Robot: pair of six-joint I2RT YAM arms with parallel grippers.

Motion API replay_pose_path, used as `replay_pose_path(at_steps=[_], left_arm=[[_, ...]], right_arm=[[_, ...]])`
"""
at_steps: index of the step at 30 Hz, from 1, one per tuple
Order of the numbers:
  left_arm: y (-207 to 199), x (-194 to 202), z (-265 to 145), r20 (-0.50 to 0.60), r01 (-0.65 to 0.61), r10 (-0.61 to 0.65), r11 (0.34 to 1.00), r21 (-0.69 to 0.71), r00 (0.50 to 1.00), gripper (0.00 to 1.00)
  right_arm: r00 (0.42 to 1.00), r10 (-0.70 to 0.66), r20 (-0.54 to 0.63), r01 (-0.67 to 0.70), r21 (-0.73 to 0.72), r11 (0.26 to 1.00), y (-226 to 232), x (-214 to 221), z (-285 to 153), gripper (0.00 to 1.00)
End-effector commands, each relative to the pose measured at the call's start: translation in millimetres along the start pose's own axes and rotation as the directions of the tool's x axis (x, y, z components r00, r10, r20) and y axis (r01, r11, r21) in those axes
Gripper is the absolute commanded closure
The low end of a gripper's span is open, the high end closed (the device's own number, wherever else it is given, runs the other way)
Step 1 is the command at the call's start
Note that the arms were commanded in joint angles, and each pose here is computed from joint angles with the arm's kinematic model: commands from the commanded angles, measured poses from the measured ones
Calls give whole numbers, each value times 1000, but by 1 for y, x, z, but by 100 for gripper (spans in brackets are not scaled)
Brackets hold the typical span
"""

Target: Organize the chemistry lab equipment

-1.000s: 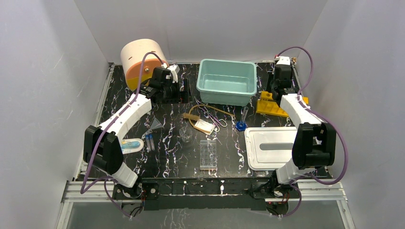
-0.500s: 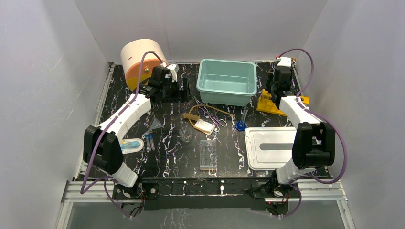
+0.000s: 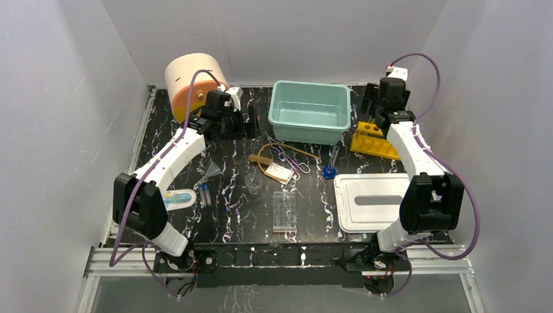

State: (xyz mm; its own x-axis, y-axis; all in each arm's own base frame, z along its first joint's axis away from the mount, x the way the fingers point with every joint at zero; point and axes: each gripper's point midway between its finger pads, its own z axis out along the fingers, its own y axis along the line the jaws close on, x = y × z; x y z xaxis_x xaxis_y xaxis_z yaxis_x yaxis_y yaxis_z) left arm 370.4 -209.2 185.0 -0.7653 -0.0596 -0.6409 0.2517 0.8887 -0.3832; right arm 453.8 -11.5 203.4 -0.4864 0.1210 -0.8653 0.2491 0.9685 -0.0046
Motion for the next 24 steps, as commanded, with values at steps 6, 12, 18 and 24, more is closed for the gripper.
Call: replay_pose_path(at_steps=[6,12,18,24], left_arm=[[-11,-28,-38,109,-22,20,1000,12,994,2],[-14,-27,-47,122,-58,53,998,33,991,2],[-27,-21,-47,109,-27,15,994,110,994,2],[-25,-23,-46,120,7,-19,995,97,993,2]], right_arm=[[998,54,31,-47,-190,981,22,-60,-80,12],[999,-29,-24,14,-469,883,58,-29,-137,13],[985,-142,-94,64,-568,821,86,20,-167,13],[950,-223,-219,93,-483,871,95,68,-165,16]])
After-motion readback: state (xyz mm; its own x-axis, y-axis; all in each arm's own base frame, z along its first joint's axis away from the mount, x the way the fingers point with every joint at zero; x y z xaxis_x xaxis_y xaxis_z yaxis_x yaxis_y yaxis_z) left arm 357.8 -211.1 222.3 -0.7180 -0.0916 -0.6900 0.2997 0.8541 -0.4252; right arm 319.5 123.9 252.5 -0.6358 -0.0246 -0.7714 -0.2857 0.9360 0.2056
